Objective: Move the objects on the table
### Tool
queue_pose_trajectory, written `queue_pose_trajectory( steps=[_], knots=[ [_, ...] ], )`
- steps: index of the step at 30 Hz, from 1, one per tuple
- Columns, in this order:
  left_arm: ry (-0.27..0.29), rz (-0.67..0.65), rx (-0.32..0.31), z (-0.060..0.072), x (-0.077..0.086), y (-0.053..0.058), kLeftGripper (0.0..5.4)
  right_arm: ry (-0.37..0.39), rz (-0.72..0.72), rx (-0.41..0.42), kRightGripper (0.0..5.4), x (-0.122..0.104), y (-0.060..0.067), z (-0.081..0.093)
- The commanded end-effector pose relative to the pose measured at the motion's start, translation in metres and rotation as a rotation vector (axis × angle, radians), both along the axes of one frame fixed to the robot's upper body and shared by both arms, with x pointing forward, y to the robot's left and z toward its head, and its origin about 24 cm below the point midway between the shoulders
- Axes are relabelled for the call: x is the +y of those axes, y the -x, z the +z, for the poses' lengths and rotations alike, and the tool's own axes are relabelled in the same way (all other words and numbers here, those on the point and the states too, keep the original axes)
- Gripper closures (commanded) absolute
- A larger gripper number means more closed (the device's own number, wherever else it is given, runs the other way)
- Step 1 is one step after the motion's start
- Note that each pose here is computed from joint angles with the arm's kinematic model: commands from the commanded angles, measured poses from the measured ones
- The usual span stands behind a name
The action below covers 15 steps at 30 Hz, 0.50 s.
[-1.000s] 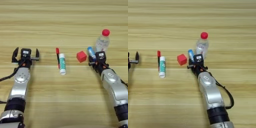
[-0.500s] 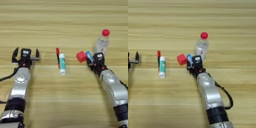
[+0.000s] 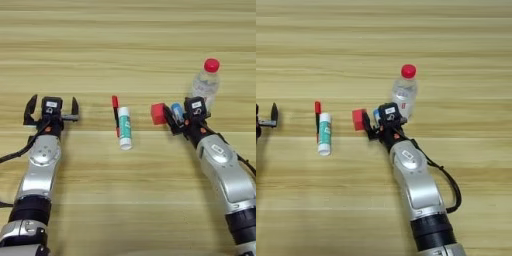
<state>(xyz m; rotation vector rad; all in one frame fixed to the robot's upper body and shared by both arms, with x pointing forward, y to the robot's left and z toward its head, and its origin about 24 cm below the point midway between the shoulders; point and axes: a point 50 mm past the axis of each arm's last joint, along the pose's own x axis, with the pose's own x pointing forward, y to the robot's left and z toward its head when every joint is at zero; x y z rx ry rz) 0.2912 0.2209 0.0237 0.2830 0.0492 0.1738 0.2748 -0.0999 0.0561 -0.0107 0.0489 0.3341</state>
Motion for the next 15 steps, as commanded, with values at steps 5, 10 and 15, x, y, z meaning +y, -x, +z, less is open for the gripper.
queue_pose_trajectory(
  steps=[5,10,15],
  knots=[
    [0.01,-0.008,-0.012,0.002,-0.002,-0.002,0.0,-0.067,0.038,-0.196,0.58,0.003,0.005,0.031],
    [0.01,-0.01,-0.012,0.002,-0.002,-0.002,0.0,-0.067,0.002,-0.36,0.08,-0.003,0.009,0.052],
    [0.01,-0.011,-0.012,0.002,-0.002,-0.002,0.0,-0.043,-0.043,-0.526,0.02,-0.01,0.014,0.07]
  ],
)
